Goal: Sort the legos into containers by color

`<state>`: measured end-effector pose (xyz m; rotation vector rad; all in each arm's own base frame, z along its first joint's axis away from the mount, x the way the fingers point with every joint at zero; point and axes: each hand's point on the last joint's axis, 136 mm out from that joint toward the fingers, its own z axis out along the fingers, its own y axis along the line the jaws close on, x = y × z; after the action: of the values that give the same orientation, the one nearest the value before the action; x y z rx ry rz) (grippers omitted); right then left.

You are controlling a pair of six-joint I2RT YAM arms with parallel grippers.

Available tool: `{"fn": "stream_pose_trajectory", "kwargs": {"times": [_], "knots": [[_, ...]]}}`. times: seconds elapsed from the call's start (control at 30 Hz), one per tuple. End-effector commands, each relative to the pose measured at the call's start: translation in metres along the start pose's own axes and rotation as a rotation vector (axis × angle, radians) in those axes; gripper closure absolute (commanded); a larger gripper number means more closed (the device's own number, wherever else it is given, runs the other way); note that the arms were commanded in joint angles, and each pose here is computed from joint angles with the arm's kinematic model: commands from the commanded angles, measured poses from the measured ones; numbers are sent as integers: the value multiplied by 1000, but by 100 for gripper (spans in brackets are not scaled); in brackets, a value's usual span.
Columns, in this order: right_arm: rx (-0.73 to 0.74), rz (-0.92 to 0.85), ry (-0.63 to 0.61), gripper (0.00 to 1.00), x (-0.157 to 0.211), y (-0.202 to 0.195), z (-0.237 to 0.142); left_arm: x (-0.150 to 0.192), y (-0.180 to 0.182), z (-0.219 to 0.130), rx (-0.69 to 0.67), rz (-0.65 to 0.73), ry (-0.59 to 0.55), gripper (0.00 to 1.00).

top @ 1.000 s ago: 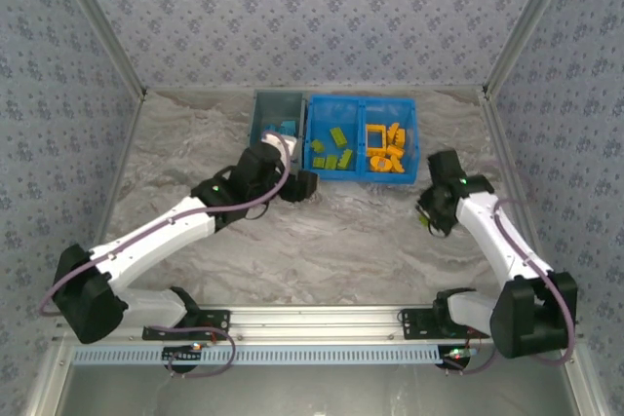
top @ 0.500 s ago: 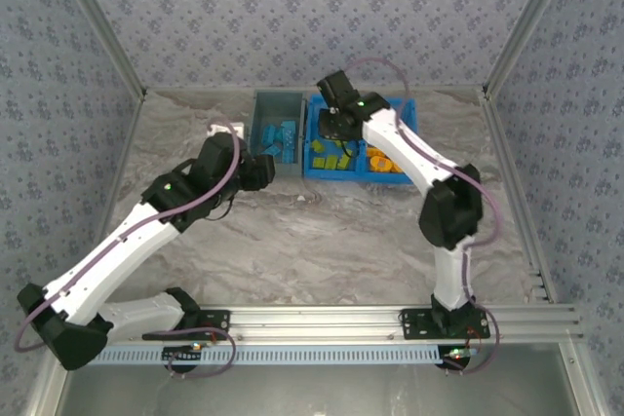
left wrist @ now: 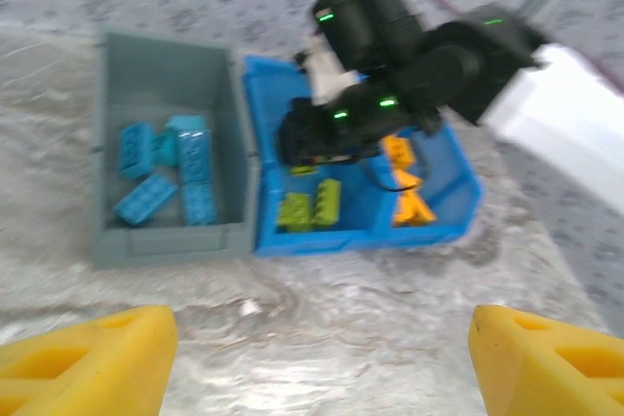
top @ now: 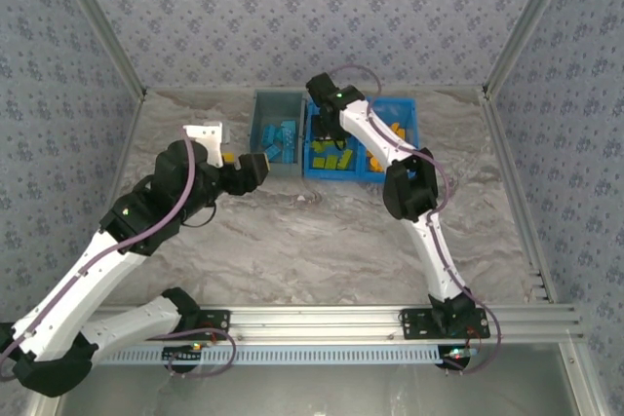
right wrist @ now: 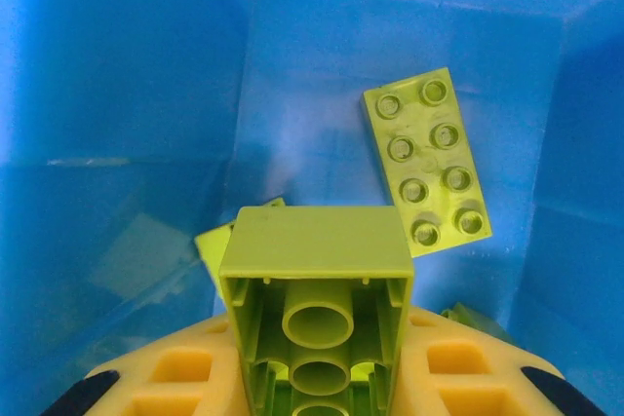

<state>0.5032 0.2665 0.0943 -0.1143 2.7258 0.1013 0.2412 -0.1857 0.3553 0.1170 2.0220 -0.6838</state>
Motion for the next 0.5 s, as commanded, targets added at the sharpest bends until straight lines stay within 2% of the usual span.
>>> {"fn": "stream_pose_trajectory", "kwargs": {"times": [0.0, 0.2, 0.3, 0.47], "knots": [[-9, -21, 51, 69, 7, -3, 12, -14, -34, -1, 155, 43, -23, 21], [-23, -7, 77, 64, 11, -5, 27, -15, -38, 12, 144, 49, -1, 21], [-28, -12, 66, 55, 9, -2, 24, -15, -40, 15, 143, 54, 7, 21], [-41, -36, -31, 39, -10, 10, -24, -8, -28, 18, 81, 44, 30, 20]]}}
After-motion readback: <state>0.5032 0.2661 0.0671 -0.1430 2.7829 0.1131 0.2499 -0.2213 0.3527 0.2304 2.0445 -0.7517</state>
